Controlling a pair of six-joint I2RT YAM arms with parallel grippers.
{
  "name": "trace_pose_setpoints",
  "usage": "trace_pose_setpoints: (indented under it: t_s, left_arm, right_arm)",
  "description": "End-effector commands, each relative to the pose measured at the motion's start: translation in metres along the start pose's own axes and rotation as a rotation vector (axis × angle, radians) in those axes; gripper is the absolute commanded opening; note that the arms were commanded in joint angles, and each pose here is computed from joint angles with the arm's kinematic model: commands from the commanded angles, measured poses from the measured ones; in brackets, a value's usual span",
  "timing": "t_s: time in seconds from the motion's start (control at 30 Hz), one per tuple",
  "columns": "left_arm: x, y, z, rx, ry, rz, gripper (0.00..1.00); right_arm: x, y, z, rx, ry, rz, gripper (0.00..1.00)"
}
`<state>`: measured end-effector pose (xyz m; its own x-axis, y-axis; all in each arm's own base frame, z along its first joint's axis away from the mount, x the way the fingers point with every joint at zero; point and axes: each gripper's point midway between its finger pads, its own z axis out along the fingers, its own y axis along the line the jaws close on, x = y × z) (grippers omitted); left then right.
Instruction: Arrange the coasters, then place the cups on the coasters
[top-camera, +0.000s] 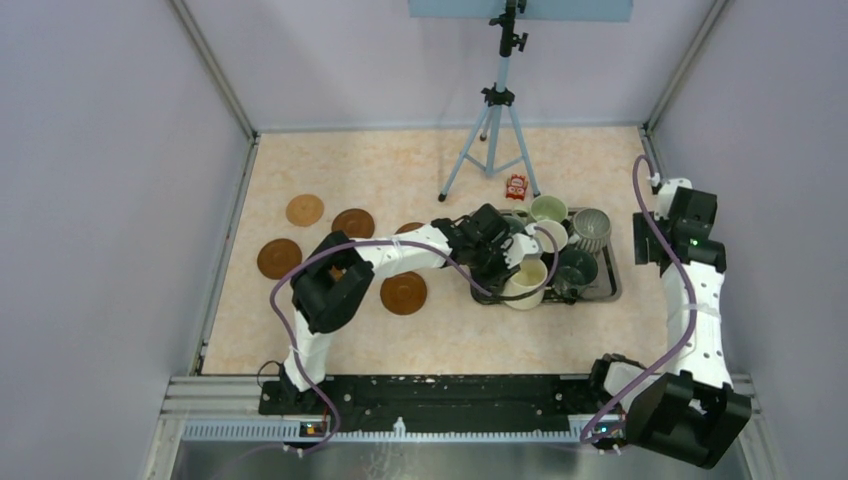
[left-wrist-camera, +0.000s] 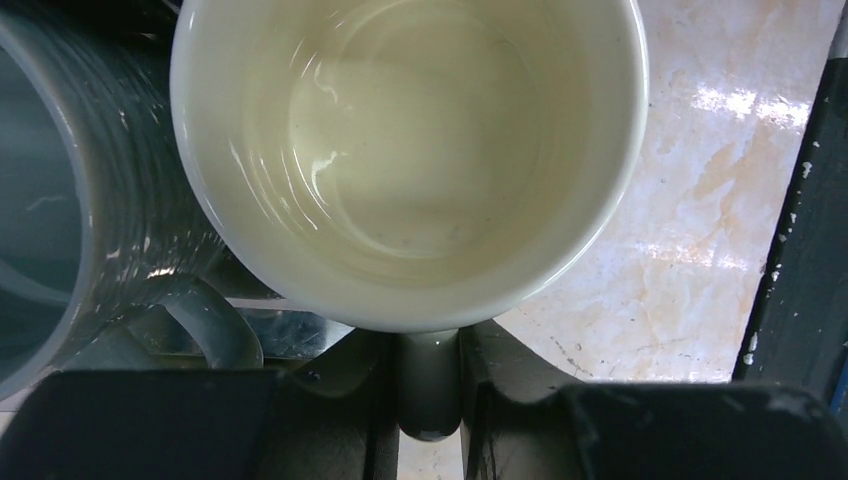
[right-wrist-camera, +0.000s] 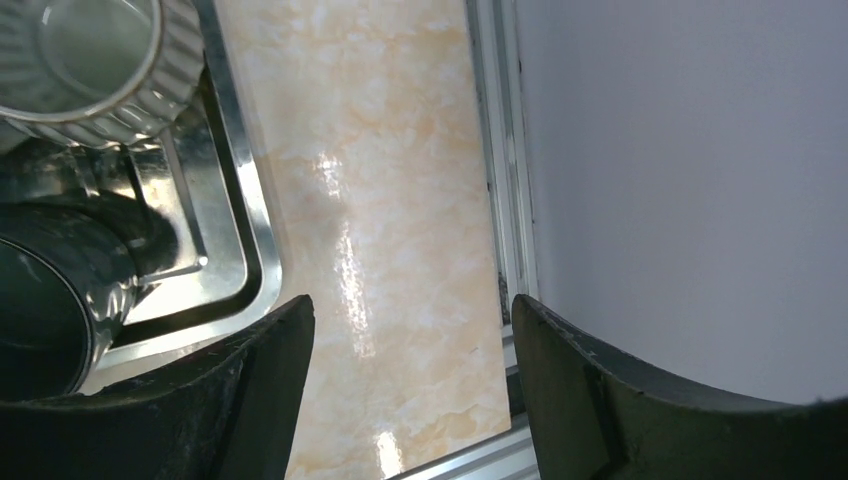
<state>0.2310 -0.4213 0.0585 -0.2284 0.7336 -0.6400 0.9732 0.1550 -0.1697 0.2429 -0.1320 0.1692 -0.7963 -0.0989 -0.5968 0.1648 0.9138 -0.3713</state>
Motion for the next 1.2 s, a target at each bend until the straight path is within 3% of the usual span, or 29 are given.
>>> trace_pose_setpoints:
  t_s: [0.0, 0.2, 0.37, 0.47, 0.57, 0.67, 0.83, 0.93, 1.17]
  left_arm:
    - [-0.043, -0.019, -0.034, 0.035, -0.128, 0.080, 0.00]
    - [-0.061, -0.034, -0.074, 0.028, -0.211, 0.159, 0.00]
    - [-0.084, -0.041, -0.130, -0.068, -0.353, 0.195, 0.00]
    - [-0.095, -0.031, -0.166, -0.138, -0.432, 0.172, 0.00]
    - [-0.093, 0.006, -0.208, -0.260, -0.489, 0.066, 0.00]
    - [-0.076, 0.060, -0.253, -0.406, -0.533, -0.105, 0.00]
    - [-0.030, 0.119, -0.308, -0.637, -0.521, -0.161, 0.00]
    - [-0.002, 0.132, -0.314, -0.695, -0.506, -0.168, 0.00]
    - [0.032, 0.138, -0.299, -0.798, -0.535, -0.036, 0.00]
  right_arm:
    - [-0.025, 0.000, -0.008, -0.043, -0.054, 0.041, 0.72]
    - [-0.033, 0.008, -0.008, -0.100, -0.063, 0.052, 0.72]
    - [-0.044, 0.022, -0.016, -0.185, -0.098, 0.096, 0.72]
    - [-0.048, 0.031, -0.018, -0.242, -0.102, 0.117, 0.73]
    - [-0.048, 0.038, -0.016, -0.280, -0.071, 0.141, 0.74]
    - [-0.051, 0.042, -0.013, -0.303, -0.049, 0.170, 0.74]
    - [-0.056, 0.050, -0.005, -0.349, -0.007, 0.207, 0.74]
    - [-0.057, 0.054, 0.000, -0.369, 0.015, 0.217, 0.74]
    - [-0.051, 0.057, 0.011, -0.381, 0.065, 0.199, 0.74]
